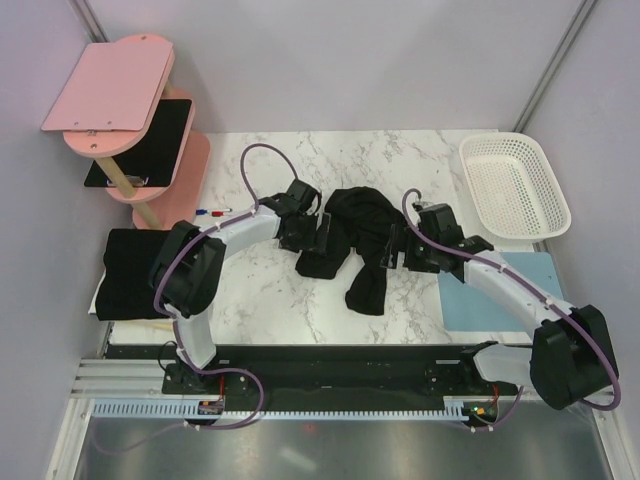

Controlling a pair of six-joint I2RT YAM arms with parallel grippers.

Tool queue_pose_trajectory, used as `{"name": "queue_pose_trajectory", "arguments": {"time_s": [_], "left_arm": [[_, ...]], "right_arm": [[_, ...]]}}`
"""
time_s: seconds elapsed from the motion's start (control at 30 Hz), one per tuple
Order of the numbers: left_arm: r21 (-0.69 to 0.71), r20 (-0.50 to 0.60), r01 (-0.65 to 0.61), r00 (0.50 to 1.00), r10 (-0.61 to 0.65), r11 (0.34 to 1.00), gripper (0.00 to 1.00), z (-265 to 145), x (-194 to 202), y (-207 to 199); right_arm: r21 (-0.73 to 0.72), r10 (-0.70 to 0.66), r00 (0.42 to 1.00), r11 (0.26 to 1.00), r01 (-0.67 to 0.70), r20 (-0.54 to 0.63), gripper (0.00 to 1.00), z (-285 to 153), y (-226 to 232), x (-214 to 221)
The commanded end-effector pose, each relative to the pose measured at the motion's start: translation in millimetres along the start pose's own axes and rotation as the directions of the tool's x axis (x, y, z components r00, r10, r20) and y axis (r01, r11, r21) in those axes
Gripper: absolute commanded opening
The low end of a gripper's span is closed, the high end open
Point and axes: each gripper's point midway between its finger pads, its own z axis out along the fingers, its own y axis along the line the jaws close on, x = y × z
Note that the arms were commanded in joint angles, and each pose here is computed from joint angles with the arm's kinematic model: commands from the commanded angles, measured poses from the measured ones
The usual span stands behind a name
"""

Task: Fold and stack the t-shirts
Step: Flatten out the tshirt

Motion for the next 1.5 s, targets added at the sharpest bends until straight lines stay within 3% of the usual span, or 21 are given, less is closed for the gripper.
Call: {"name": "queue_pose_trajectory", "arguments": {"time_s": [0.0, 0.1, 0.2, 0.27, 0.33, 0.37, 0.43, 0.47, 0.53, 0.57, 0.6, 0.8, 1.0, 1.23, 1.47], "left_arm": [[-0.002, 0.055, 0.001, 0.998, -0.001, 1.0, 0.84, 5.3, -20.0, -8.5], [-0.006, 0.047, 0.002, 0.999, -0.001, 1.0, 0.76, 9.8, -18.6, -8.1], [-0.017, 0.043, 0.003, 0.999, -0.002, 1.0, 0.58, 12.5, -17.2, -6.4], [-0.029, 0.048, 0.003, 0.999, -0.002, 1.0, 0.29, 12.9, -19.1, -4.1], [-0.039, 0.057, -0.001, 0.998, 0.003, 0.999, 0.03, 11.8, -21.8, -2.7], [-0.047, 0.062, -0.004, 0.998, 0.007, 0.999, 0.02, 10.1, -24.0, -1.9], [-0.078, 0.075, -0.011, 0.997, 0.017, 0.997, 0.02, 6.9, -28.2, 3.0], [-0.095, 0.085, -0.011, 0.996, 0.019, 0.995, 0.02, 2.4, -32.6, 6.0], [-0.105, 0.097, -0.009, 0.995, 0.019, 0.994, 0.02, -3.7, -37.7, 7.9], [-0.111, 0.11, -0.004, 0.994, 0.016, 0.994, 0.02, -7.9, -43.3, 9.7], [-0.112, 0.125, -0.002, 0.992, 0.016, 0.994, 0.02, -16.3, -47.5, 10.6], [-0.127, 0.22, 0.036, 0.976, -0.007, 0.991, 0.02, -74.5, -77.6, 29.0], [-0.154, 0.371, 0.101, 0.928, -0.037, 0.983, 0.02, -159.3, -106.5, 55.8], [-0.134, 0.584, 0.133, 0.811, -0.03, 0.982, 0.02, -281.1, -107.4, 54.2], [-0.072, 0.724, 0.127, 0.689, -0.036, 0.989, 0.02, -386.9, -70.3, 48.1]], "right_arm": [[-0.074, 0.017, 1.0, 0.997, -0.017, -0.006, 0.9, 2.4, 24.7, 14.9], [-0.068, 0.004, 0.999, 0.998, -0.008, -0.048, 0.85, 13.7, 31.6, 33.5], [-0.052, -0.008, 0.996, 0.999, 0.004, -0.086, 0.8, 27.3, 35.8, 50.8], [-0.016, -0.03, 0.995, 0.999, 0.029, -0.091, 0.76, 34.8, 35.0, 58.6], [0.05, -0.04, 0.994, 0.998, 0.046, -0.104, 0.64, 43.0, 25.5, 64.0], [0.082, -0.048, 0.995, 0.995, 0.056, -0.091, 0.53, 43.8, 24.6, 61.1], [0.205, -0.076, 0.995, 0.975, 0.088, -0.067, 0.45, 44.5, 6.5, 57.4], [0.249, -0.083, 0.995, 0.964, 0.094, -0.056, 0.3, 41.4, 1.8, 51.8], [0.31, -0.103, 0.995, 0.945, 0.102, -0.013, 0.15, 37.4, -4.7, 39.9], [0.322, -0.109, 0.994, 0.941, 0.103, 0.002, 0.04, 34.6, -3.7, 33.0], [0.354, -0.126, 0.992, 0.929, 0.106, 0.033, 0.0, 30.8, -7.4, 23.3], [0.391, -0.183, 0.966, 0.915, 0.099, 0.183, 0.0, -4.9, 10.2, -34.3], [0.442, -0.226, 0.887, 0.897, 0.028, 0.403, 0.0, -80.4, 19.5, -97.5], [0.368, -0.219, 0.747, 0.929, -0.037, 0.628, 0.0, -180.0, 26.2, -134.5], [0.218, -0.184, 0.613, 0.976, 0.019, 0.768, 0.0, -265.3, 40.4, -144.7]]}}
